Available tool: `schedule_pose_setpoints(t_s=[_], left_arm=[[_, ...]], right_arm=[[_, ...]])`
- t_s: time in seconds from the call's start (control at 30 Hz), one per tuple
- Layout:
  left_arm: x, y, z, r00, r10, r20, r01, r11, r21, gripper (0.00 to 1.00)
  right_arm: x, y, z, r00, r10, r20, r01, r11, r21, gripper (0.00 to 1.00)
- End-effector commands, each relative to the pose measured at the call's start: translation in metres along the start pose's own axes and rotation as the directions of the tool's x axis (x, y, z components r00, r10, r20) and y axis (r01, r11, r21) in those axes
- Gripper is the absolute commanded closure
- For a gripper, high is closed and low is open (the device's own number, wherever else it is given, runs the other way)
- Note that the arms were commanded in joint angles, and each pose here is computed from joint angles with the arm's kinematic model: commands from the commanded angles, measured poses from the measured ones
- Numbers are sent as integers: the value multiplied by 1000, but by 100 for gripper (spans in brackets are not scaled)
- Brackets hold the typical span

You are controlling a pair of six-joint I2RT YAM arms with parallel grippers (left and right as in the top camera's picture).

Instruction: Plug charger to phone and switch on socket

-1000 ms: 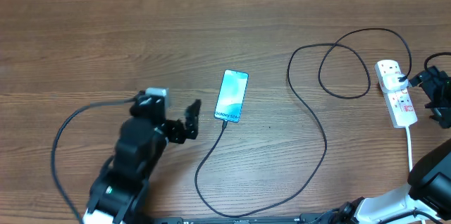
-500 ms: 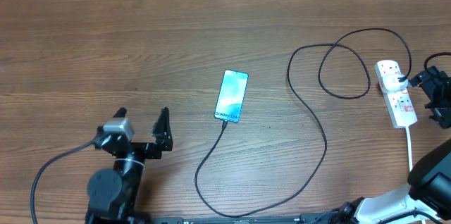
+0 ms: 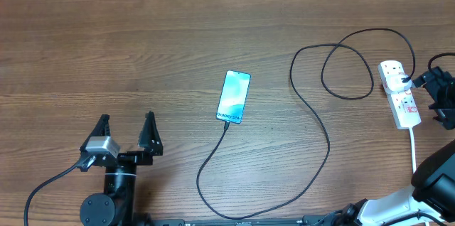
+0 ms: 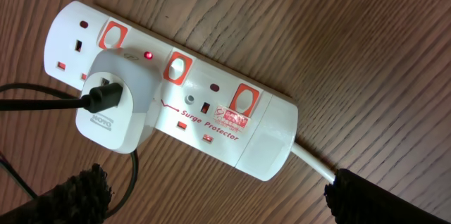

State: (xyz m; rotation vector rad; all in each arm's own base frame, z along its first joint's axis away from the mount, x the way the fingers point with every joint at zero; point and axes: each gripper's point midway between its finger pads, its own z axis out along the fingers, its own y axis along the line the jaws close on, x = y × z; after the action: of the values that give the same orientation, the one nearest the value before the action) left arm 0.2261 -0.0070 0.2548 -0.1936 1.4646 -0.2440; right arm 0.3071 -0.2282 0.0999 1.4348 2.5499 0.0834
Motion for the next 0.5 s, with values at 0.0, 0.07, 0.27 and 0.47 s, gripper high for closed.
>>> schedule_pose_setpoints(t_s=[0.0,0.07,0.27,0.47], left_arm=[[-1,4,-1,1000,19,15,-19,1000,-17,0],[-1,4,-1,1000,19,14,-19,1000,-18,0],[19,16,3,1000,23,-21,-24,998,-53,1],[50,26,8,997,23,-77,-29,997,-74,0]], right_arm=[[-6,4,-7,1000,-2,27,2,1000,-9,0],[-6,4,-7,1000,-2,27,2,1000,-9,0],[-6,4,-7,1000,-2,27,2,1000,-9,0],[-6,4,-7,1000,-2,27,2,1000,-9,0]])
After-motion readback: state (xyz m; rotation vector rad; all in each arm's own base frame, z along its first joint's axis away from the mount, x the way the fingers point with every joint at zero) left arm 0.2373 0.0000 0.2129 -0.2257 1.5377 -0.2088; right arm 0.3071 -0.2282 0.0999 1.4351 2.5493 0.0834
